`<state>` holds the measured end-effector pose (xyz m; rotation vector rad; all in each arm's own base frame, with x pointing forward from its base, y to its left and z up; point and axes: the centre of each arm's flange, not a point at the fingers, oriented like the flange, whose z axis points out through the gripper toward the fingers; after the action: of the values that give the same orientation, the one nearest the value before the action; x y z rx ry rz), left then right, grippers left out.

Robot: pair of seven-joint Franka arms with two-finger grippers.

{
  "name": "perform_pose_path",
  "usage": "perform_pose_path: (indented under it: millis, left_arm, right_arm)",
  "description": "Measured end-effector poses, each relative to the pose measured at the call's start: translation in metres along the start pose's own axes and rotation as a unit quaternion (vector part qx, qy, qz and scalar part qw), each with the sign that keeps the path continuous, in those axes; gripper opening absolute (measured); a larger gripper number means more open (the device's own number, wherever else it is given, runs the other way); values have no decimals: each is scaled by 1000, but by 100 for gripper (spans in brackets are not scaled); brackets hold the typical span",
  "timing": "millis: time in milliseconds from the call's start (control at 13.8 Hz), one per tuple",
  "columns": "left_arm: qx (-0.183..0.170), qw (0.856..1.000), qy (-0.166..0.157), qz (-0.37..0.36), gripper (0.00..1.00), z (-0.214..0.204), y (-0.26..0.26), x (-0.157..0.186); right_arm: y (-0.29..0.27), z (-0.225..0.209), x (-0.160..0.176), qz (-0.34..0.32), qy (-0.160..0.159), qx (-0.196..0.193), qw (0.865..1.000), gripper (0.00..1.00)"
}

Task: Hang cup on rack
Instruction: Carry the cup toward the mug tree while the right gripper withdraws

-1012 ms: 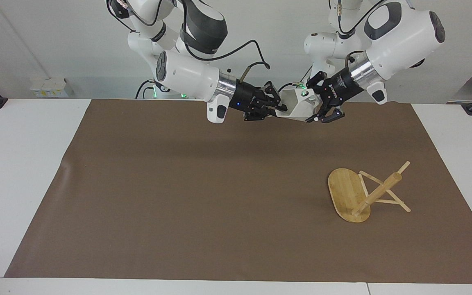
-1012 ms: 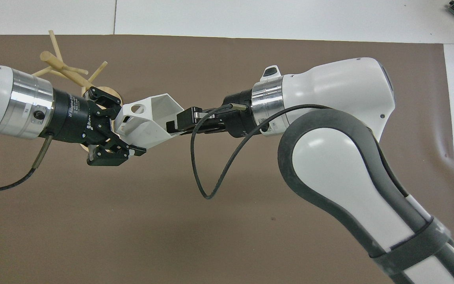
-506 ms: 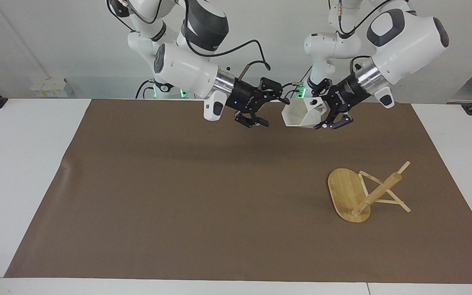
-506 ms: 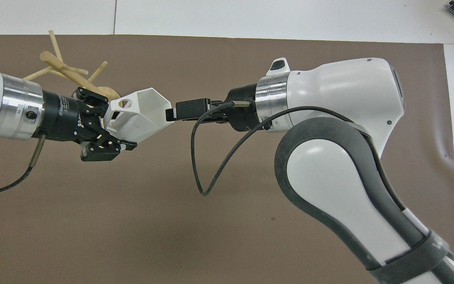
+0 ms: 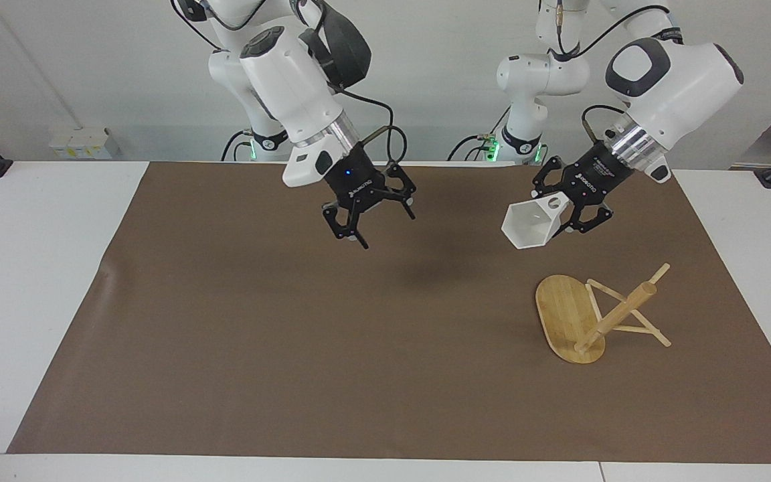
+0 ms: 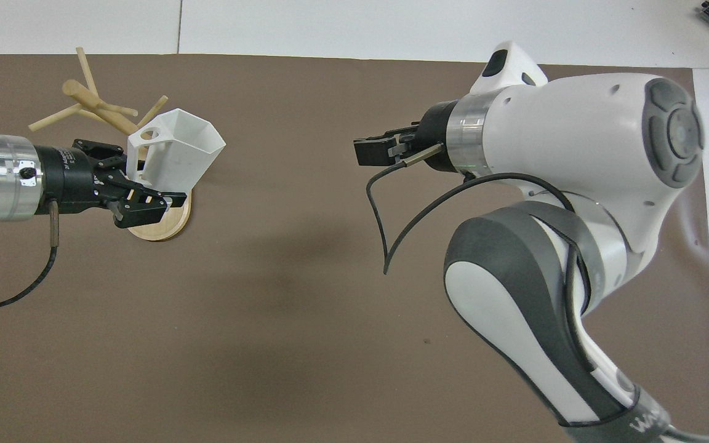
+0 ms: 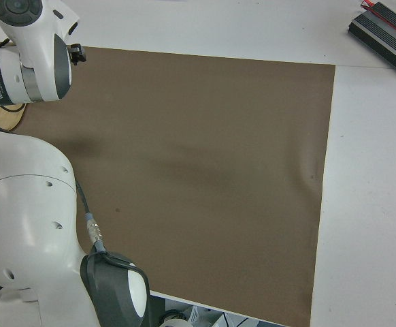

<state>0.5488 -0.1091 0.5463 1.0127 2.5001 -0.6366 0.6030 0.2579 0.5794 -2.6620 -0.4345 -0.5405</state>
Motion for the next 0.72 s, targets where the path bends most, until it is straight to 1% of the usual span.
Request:
perform_pose_path:
  millis: [217, 361, 434, 506, 578, 723]
  left_arm:
    - [-29, 997, 1, -65, 69, 8, 11, 3]
    - [-65, 991, 4, -117, 69, 25, 29, 5]
    - [-76, 988, 2, -137, 69, 35, 38, 6]
    - [-82, 985, 0, -154, 69, 45, 45, 7]
    - [-85, 982, -1, -168, 69, 53, 51, 8]
    - [-87, 979, -1, -186, 69, 61, 57, 8]
  right_arm:
    - [54, -33, -8, 35, -38, -43, 998, 100]
    - [105, -49, -20, 64, -63, -68, 994, 100]
    - [132, -54, -29, 78, -77, -78, 991, 100]
    - [155, -59, -39, 90, -96, -91, 987, 100]
    - [175, -64, -49, 95, -118, -113, 982, 100]
    - [195, -71, -60, 89, -152, -160, 971, 100]
